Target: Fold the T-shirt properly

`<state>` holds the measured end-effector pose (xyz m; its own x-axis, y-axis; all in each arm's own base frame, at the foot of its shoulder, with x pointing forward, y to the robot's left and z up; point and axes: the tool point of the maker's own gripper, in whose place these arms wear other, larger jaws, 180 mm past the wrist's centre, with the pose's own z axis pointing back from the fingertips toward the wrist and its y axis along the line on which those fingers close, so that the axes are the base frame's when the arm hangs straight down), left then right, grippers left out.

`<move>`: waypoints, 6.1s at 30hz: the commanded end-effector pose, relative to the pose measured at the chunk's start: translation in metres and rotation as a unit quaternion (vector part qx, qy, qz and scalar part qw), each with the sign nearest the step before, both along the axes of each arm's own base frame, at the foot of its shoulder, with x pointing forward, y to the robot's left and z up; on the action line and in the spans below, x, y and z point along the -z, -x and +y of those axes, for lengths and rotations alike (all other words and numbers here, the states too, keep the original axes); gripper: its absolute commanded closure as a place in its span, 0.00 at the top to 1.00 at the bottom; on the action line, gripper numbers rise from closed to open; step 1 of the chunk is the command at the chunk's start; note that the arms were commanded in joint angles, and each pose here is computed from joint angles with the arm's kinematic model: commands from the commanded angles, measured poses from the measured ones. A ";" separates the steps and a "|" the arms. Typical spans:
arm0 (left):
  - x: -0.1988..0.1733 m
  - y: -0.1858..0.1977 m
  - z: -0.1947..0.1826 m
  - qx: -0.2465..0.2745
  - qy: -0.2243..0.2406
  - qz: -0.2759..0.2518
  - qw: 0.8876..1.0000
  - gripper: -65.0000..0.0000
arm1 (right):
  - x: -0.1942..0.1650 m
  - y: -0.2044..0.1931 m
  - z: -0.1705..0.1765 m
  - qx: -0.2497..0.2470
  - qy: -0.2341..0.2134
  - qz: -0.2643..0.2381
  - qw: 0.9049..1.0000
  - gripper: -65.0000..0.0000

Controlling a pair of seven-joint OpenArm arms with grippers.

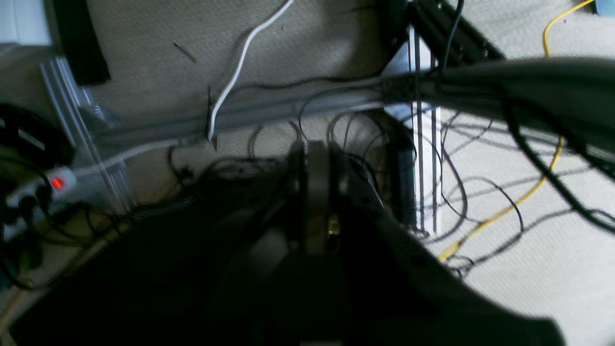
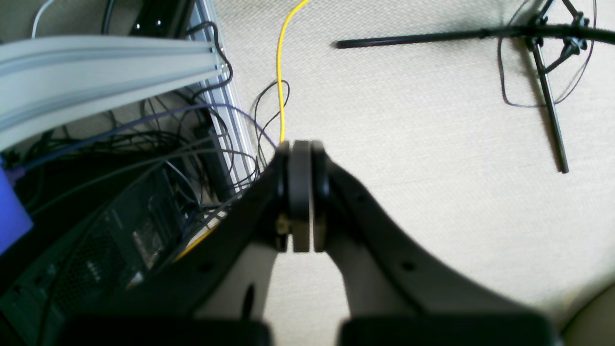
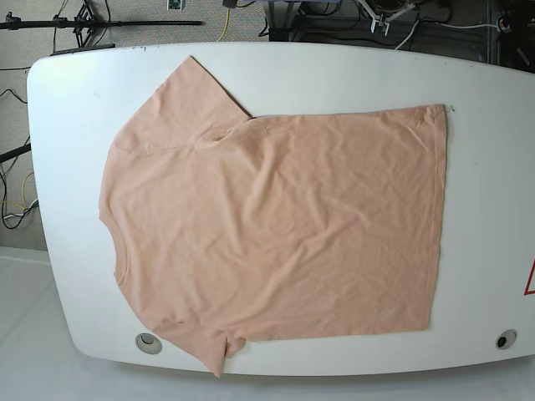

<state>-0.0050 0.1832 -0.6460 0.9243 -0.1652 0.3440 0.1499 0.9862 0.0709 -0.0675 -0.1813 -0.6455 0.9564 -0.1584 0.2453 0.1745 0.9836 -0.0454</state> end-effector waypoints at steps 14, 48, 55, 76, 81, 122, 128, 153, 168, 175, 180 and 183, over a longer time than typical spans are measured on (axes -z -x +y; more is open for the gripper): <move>-0.025 0.047 0.036 -0.008 -0.018 -0.010 1.000 0.00 | -0.017 0.031 -0.046 0.005 0.030 0.005 1.000 0.00; -0.075 0.013 0.074 -0.010 -0.046 -0.114 0.992 0.00 | -0.051 0.021 -0.071 -0.036 0.062 -0.073 0.995 0.00; -0.103 0.021 0.068 0.019 -0.040 -0.143 0.989 0.00 | -0.076 0.003 -0.086 -0.045 0.075 -0.115 0.989 0.00; -0.193 0.005 0.083 0.015 -0.065 -0.208 0.976 0.00 | -0.152 -0.030 -0.088 -0.100 0.084 -0.188 0.974 0.00; -0.205 -0.002 0.077 0.023 -0.060 -0.219 0.974 0.00 | -0.165 -0.040 -0.082 -0.107 0.081 -0.207 0.969 0.00; -0.285 -0.073 0.066 0.059 -0.073 -0.293 0.951 0.00 | -0.305 -0.169 -0.101 -0.076 0.115 -0.376 0.916 0.00; -0.292 -0.087 0.066 0.060 -0.074 -0.301 0.949 0.00 | -0.305 -0.183 -0.109 -0.043 0.100 -0.381 0.918 0.00; -0.326 -0.143 0.051 0.050 -0.035 -0.378 0.924 0.00 | -0.313 -0.211 -0.132 0.082 -0.021 -0.363 0.928 0.00; -0.327 -0.148 0.056 0.025 -0.054 -0.370 0.927 0.08 | -0.317 -0.238 -0.121 0.076 -0.058 -0.376 0.922 0.02; -0.327 -0.153 0.058 0.022 -0.060 -0.371 0.926 0.07 | -0.311 -0.247 -0.105 0.053 -0.080 -0.363 0.927 0.09; -0.325 -0.155 0.059 0.019 -0.062 -0.367 0.928 0.06 | -0.310 -0.252 -0.102 0.049 -0.082 -0.357 0.929 0.10; -0.325 -0.156 0.057 0.017 -0.056 -0.369 0.928 0.03 | -0.307 -0.252 -0.102 0.061 -0.086 -0.354 0.929 0.10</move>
<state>0.1479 0.2422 -0.3306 0.4720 -0.2614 0.8420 0.0505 0.9615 0.2701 0.1813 -0.2798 -0.3464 0.5579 -0.3539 0.7506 0.2104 0.9353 0.2846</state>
